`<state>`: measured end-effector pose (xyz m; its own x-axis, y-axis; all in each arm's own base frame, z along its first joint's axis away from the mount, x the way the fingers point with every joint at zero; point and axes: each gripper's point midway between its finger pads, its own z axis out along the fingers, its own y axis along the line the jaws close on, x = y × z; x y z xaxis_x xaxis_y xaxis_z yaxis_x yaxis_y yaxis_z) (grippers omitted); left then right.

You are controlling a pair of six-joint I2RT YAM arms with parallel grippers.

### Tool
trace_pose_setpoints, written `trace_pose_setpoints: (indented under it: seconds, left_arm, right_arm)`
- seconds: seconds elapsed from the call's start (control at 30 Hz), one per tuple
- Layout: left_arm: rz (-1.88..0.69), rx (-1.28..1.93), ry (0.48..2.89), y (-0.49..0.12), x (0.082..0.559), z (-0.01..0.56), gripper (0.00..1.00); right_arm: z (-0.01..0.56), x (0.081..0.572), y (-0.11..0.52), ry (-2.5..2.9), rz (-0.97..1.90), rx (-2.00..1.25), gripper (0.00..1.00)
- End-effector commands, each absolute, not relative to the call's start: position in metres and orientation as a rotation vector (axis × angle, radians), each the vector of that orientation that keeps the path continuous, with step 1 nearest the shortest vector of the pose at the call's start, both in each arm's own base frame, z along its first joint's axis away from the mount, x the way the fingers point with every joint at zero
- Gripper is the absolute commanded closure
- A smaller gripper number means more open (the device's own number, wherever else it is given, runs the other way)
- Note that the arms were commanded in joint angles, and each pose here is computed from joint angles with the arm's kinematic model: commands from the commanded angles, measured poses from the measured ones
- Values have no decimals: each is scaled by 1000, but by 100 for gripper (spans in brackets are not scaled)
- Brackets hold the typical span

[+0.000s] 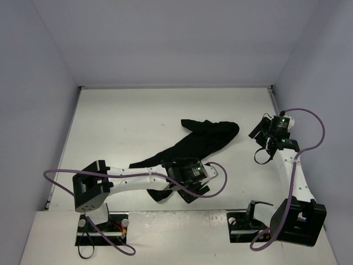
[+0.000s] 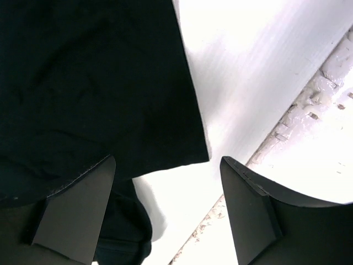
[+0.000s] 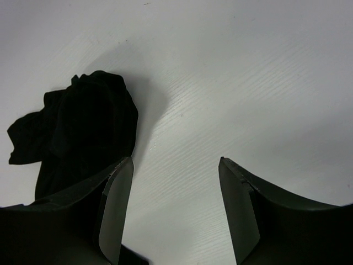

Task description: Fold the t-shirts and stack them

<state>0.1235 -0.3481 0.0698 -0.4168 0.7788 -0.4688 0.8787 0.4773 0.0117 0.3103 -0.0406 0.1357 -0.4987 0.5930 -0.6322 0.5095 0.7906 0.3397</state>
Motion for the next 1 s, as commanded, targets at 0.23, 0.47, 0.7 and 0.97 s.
trace_pose_setpoints:
  seconds: [0.23,0.47,0.7,0.97]
  left_arm:
    - [-323,1418,2392,-354,112,47,27]
    - [-292,1428,2484,-343,103,22,32]
    - [-214,1350,2568,-316,116,12,91]
    - [-181,1005,2401,-267,195,153,100]
  right_arm:
    - [150,313,-34,2153,197,777,39]
    - [146,309,-31,2162,210,776,38]
    - [152,323,-23,2179,203,728,38]
    - [186,384,47,2224,215,361,39]
